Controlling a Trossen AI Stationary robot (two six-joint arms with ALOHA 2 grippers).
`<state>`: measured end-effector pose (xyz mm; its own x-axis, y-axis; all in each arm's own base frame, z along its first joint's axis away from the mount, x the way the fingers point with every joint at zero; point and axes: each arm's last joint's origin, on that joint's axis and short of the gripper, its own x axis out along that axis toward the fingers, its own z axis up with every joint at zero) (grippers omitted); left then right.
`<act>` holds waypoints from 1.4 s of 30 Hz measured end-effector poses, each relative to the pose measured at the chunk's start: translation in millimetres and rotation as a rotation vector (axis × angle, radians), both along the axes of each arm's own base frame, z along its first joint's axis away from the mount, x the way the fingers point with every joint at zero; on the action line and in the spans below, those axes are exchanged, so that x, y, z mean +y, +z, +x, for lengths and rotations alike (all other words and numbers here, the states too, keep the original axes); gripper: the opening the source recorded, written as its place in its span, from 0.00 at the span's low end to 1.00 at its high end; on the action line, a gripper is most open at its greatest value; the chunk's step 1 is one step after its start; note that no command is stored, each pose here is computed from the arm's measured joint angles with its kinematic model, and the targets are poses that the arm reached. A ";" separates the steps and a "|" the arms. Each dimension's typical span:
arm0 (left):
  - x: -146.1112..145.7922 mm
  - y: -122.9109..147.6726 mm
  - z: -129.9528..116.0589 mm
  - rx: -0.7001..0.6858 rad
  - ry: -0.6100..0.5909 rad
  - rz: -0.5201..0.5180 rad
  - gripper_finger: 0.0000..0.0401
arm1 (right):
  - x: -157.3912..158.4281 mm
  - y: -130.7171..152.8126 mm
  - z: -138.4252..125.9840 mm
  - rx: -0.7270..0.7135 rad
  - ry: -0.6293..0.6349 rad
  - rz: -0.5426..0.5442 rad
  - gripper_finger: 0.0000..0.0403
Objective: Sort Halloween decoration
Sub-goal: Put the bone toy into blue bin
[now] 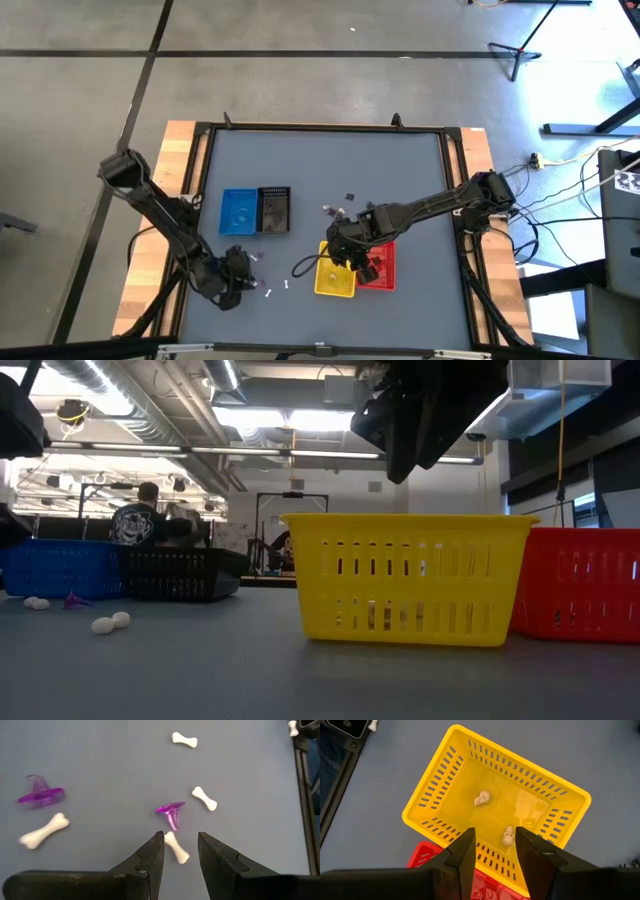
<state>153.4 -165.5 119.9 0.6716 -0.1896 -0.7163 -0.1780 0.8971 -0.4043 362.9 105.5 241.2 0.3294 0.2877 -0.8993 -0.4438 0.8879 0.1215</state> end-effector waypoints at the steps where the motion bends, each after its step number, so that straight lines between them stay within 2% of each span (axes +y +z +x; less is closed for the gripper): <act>1: -1.1 -0.7 0.9 -0.006 0.000 -0.007 0.28 | 0.0 0.0 0.0 0.000 0.000 0.000 0.34; 14: -4.4 -14.8 3.0 0.024 -0.015 0.024 0.28 | -0.1 0.0 0.0 0.000 0.000 0.000 0.34; 21: -4.8 -15.4 1.9 -0.002 -0.124 0.129 0.27 | -0.1 0.0 0.0 0.000 0.000 0.000 0.34; 29: -3.6 -16.5 1.1 -0.012 -0.203 0.220 0.17 | 0.0 0.0 0.0 0.000 0.000 0.000 0.34; 38: -2.0 -16.9 1.0 -0.021 -0.183 0.252 0.03 | -0.1 0.0 0.0 0.000 0.000 0.000 0.34; 42: -2.1 -16.7 1.3 -0.028 -0.173 0.247 0.01 | 0.0 0.0 0.0 0.000 0.000 0.000 0.34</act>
